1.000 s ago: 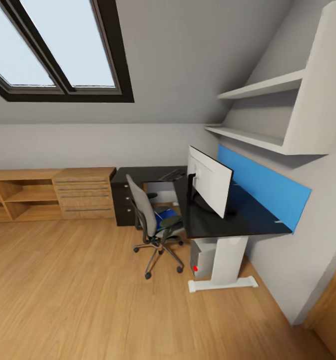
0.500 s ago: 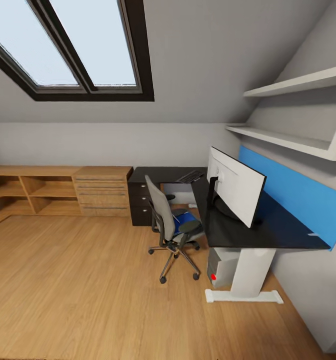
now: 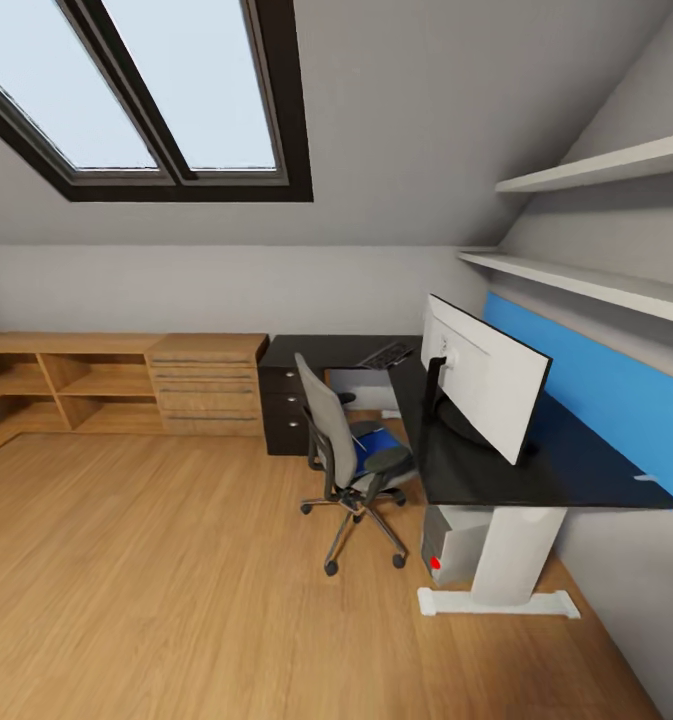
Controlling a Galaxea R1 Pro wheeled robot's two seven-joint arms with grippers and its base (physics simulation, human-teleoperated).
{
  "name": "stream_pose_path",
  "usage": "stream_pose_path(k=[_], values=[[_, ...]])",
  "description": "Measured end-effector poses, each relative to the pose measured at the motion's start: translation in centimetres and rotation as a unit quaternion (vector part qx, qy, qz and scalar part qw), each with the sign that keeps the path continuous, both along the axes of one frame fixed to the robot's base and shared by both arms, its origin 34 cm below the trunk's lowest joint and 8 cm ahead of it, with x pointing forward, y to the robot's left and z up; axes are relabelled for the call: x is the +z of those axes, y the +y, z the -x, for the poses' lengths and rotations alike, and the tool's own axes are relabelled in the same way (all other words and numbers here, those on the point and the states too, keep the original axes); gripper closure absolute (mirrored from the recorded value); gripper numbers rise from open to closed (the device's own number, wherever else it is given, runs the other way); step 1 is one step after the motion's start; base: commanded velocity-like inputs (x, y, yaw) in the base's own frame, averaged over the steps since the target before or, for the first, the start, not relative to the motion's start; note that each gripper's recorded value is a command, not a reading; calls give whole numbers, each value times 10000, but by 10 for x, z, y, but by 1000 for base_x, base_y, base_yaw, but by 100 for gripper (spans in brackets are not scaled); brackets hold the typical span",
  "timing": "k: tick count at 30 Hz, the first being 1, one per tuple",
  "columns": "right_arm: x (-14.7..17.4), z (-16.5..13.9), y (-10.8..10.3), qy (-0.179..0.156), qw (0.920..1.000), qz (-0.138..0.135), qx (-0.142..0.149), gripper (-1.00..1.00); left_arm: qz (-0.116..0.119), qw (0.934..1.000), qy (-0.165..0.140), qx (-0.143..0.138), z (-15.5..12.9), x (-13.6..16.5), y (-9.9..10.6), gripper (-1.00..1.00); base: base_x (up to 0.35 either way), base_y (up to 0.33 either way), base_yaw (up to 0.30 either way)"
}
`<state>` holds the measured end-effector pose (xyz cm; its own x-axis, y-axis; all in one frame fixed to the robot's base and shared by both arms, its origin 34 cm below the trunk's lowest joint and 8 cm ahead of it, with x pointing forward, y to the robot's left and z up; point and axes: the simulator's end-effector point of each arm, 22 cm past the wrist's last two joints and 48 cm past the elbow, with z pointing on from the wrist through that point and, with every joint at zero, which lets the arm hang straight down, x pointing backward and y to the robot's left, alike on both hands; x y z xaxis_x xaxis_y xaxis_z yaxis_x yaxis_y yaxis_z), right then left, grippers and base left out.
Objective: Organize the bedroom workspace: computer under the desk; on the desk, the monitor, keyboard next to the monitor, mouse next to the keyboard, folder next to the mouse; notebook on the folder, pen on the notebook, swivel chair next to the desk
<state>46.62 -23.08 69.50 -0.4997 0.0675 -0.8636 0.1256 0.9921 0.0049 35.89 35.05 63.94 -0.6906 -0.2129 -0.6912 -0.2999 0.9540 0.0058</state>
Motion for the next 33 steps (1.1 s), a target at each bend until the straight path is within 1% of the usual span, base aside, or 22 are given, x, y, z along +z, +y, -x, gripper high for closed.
stream_pose_path(k=[11,20,29,33], values=[[0,0,-1,5,10000,5,-6,-100,-2,10000,0,-4,0,0,0,-100,279,205,0],[0,0,-1,7,10000,7,-8,-100,5,10000,14,-2,0,0,0,-100,299,17,0],[-1,0,-2,11,10000,10,-8,-100,6,10000,14,14,0,-1,0,-100,80,8,0],[0,0,-2,4,10000,12,-3,-100,8,10000,8,11,0,0,0,-100,153,124,0]])
